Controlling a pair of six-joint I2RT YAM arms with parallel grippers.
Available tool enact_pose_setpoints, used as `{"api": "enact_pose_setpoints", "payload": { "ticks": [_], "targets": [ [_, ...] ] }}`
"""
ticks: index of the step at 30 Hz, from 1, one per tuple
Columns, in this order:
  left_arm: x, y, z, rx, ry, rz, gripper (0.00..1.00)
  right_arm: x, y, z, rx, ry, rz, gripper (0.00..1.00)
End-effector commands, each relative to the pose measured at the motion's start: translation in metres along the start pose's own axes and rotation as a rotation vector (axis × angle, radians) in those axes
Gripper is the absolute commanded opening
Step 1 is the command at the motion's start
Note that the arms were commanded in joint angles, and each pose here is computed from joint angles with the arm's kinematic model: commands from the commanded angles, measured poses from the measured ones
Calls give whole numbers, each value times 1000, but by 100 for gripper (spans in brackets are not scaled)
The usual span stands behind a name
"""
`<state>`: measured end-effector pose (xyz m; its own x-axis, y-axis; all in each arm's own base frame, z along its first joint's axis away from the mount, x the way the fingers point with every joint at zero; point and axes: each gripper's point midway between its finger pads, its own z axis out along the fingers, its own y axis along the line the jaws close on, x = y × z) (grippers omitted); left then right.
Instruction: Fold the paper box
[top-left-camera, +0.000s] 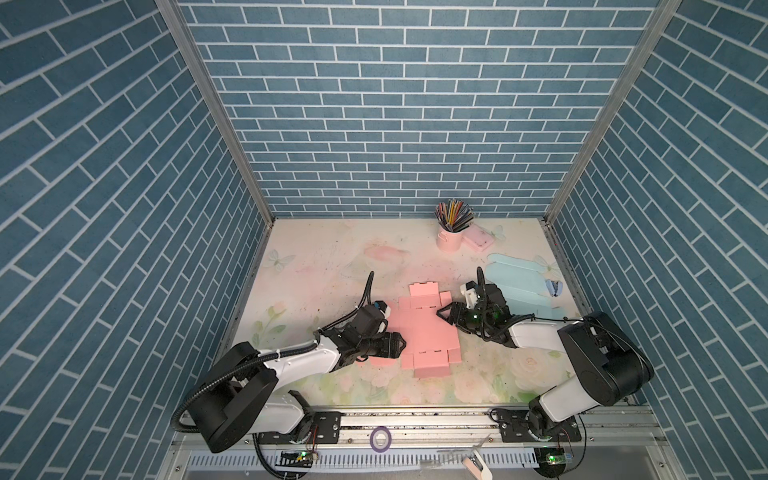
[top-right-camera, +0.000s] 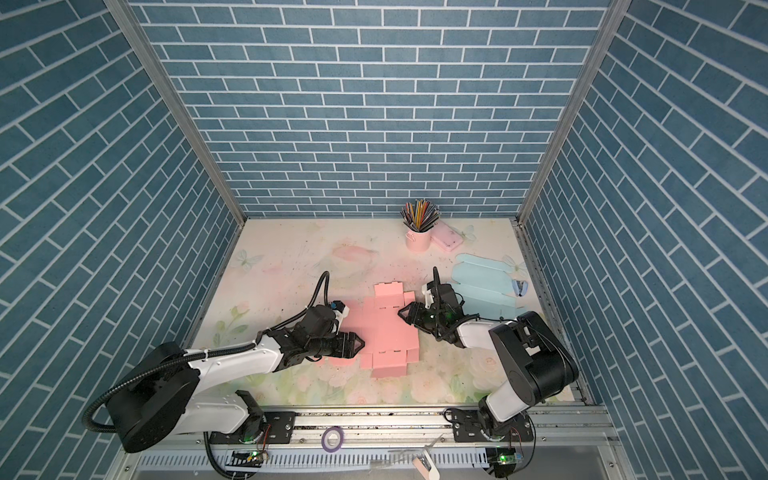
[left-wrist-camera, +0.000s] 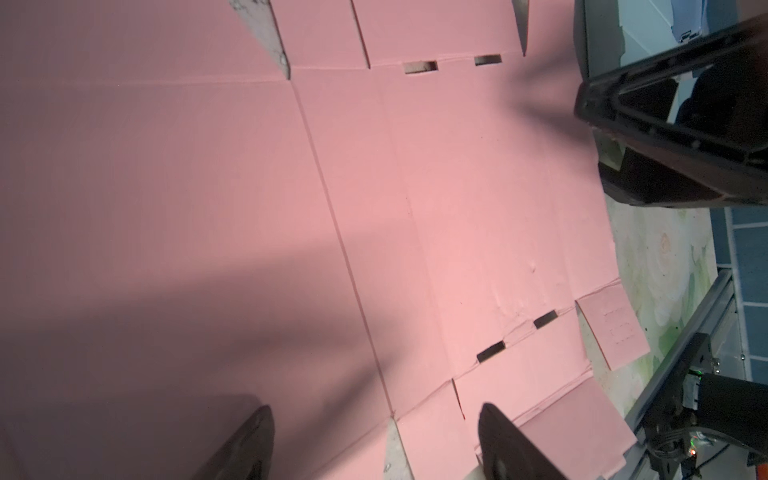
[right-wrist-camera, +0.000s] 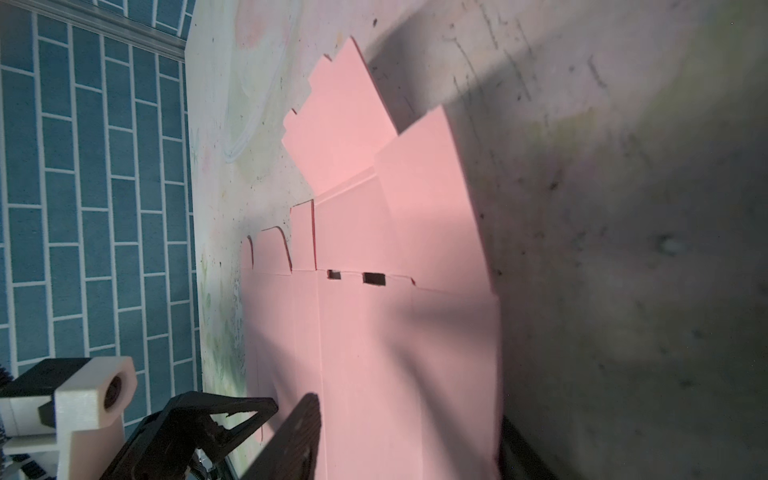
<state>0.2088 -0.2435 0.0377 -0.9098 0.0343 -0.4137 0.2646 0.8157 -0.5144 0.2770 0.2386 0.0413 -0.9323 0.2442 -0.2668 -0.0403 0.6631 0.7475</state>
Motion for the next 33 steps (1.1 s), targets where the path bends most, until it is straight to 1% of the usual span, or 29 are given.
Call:
{"api": "enact_pose_setpoints", "payload": {
  "ticks": [1,4,14,23,33],
  "targets": [
    [8,19,4,-72,1,-37,78,10,-14,-4,44,20,-1,58],
    [9,19,7,-65,1,-43,78,15,-18,-6,49,21,7,56],
    [16,23,4,-55,-14,-45,78,20,-16,-17,28,-2,18,38],
    [19,22,6,-38,-27,-51,78,23,-20,-23,41,-14,14,21],
    [18,19,3,-34,-34,-41,78,25,-21,-27,46,-24,7,18]
  ]
}}
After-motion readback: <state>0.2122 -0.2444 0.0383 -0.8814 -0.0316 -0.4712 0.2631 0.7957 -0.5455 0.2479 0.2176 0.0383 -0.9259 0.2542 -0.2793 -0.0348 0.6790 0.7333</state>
